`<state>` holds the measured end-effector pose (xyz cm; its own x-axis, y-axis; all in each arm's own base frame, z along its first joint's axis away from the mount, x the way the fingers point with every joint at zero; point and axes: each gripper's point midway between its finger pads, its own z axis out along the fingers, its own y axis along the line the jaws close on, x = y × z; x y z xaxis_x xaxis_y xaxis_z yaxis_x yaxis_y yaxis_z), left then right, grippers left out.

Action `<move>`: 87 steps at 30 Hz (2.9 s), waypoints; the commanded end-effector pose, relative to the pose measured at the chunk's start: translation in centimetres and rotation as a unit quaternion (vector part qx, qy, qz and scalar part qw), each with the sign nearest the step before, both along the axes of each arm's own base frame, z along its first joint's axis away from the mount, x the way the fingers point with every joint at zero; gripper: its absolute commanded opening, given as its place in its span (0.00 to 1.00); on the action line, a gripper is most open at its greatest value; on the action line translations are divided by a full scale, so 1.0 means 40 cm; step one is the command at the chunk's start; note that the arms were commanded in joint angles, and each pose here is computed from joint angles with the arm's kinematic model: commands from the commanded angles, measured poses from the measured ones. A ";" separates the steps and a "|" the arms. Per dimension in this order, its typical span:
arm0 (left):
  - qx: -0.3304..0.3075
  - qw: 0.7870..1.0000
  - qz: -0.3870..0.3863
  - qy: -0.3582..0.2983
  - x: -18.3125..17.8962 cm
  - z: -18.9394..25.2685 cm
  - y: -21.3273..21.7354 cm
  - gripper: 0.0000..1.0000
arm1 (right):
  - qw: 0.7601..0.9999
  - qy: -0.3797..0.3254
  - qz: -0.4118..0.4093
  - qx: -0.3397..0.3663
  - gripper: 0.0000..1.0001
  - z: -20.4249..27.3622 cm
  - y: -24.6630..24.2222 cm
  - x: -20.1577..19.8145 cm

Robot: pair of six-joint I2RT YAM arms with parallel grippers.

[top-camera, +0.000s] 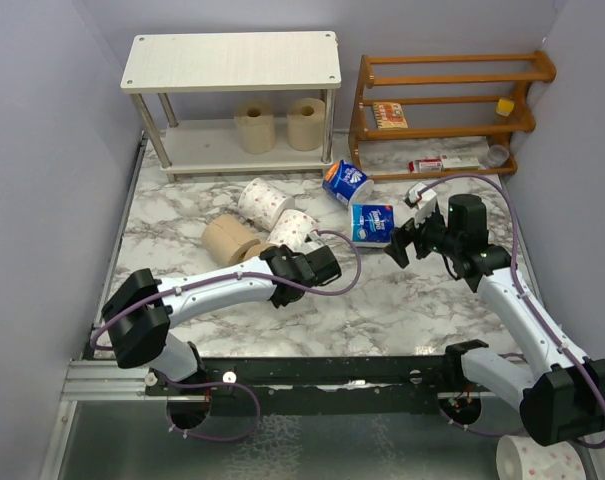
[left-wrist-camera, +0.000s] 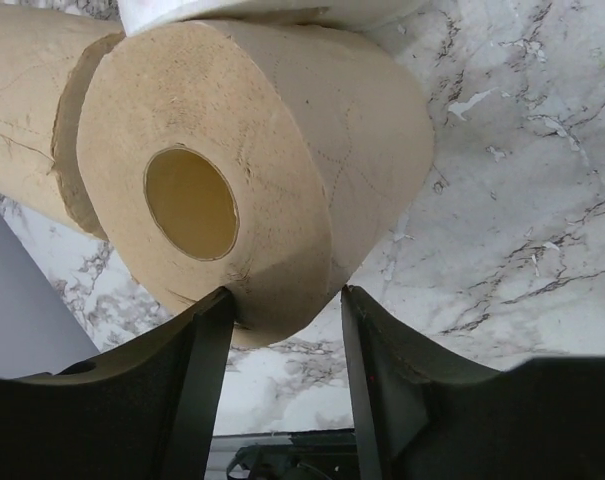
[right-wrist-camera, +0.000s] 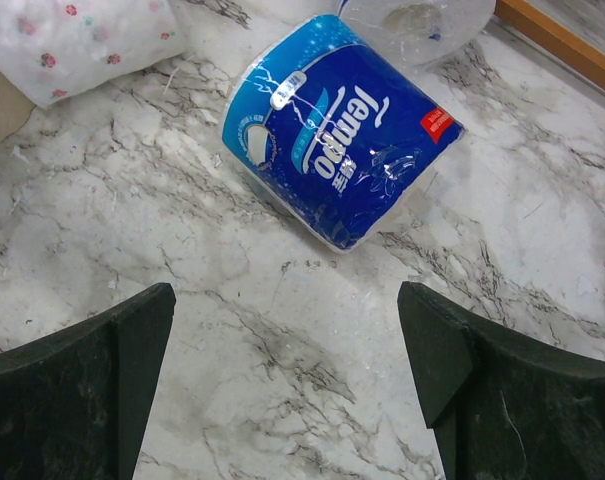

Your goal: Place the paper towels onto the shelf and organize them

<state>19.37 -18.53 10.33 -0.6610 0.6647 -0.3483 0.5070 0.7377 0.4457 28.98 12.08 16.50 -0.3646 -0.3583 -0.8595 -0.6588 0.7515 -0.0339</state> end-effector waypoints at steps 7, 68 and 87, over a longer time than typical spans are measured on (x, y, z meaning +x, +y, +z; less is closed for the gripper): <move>0.018 1.000 0.001 -0.009 0.006 -0.037 0.004 0.24 | 1.000 -0.024 0.000 0.003 0.94 0.018 -0.001 0.013; 0.111 0.911 0.170 -0.359 0.863 0.401 0.181 0.00 | 0.998 -0.053 -0.023 -0.023 0.94 0.026 -0.032 0.031; 0.126 0.905 0.216 -0.344 1.037 0.263 0.307 0.00 | 0.999 -0.014 -0.018 -0.038 0.94 -0.033 -0.031 0.044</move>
